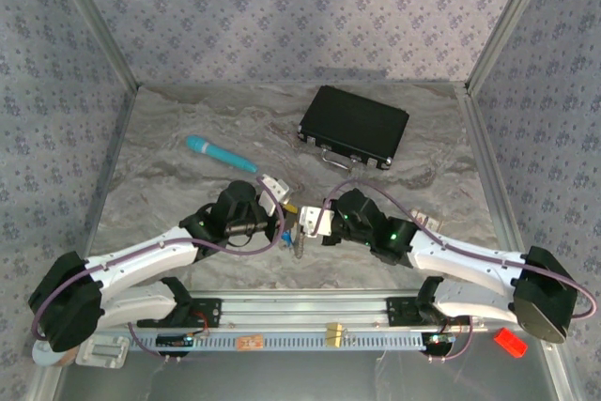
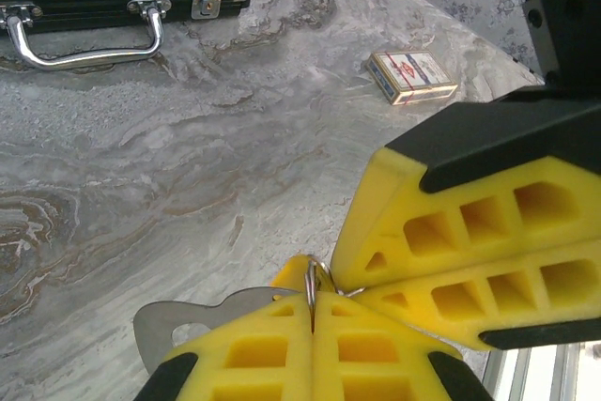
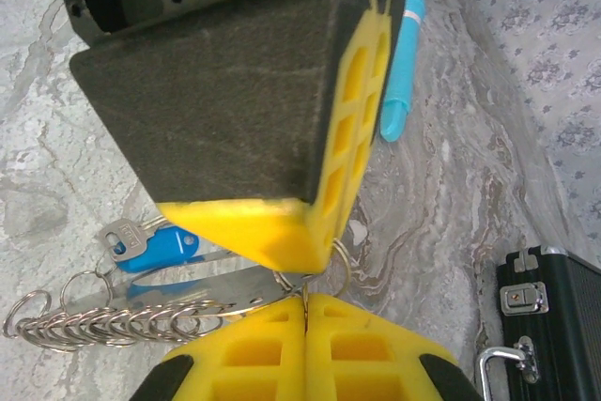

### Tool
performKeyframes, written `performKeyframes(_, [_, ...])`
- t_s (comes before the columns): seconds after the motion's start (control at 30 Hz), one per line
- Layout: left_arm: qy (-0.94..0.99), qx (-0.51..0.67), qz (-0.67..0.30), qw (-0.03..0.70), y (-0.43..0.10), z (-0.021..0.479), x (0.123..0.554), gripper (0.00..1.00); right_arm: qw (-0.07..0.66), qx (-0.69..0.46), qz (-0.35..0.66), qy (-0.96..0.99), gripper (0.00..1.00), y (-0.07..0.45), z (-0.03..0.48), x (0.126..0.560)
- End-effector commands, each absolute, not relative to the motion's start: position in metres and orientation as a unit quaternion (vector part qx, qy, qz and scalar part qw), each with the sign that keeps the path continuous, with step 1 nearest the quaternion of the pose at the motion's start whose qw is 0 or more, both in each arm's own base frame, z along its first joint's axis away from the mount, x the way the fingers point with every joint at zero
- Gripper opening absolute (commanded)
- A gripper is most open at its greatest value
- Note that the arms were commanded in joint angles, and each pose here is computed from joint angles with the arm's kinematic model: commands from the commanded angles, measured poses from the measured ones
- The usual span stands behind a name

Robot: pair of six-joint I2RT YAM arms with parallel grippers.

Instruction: Put the keys on the keyring

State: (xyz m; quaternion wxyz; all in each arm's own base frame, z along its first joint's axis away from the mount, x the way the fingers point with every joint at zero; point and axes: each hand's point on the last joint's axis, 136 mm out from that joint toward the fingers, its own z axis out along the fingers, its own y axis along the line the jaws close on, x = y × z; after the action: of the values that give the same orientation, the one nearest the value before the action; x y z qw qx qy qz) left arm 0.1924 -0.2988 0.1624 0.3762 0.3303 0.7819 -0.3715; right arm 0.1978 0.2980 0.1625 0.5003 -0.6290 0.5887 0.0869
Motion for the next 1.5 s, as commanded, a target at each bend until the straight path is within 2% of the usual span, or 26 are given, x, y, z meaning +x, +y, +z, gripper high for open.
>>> performKeyframes(0.0, [0.76, 0.324, -0.393, 0.404, -0.305, 0.192, 0.197, 0.0, 0.511, -0.624, 0.096, 0.584, 0.0, 0.305, 0.175, 0.199])
performKeyframes(0.33, [0.759, 0.321, -0.395, 0.405, -0.304, 0.193, 0.198, 0.0, 0.551, -0.601, 0.086, 0.573, 0.0, 0.291, 0.191, 0.2])
performKeyframes(0.67, [0.759, 0.319, -0.398, 0.405, -0.304, 0.195, 0.198, 0.0, 0.544, -0.595, 0.05, 0.59, 0.0, 0.293, 0.184, 0.215])
performKeyframes(1.47, [0.758, 0.315, -0.401, 0.407, -0.304, 0.196, 0.2, 0.0, 0.528, -0.611, 0.081, 0.584, 0.0, 0.302, 0.177, 0.204])
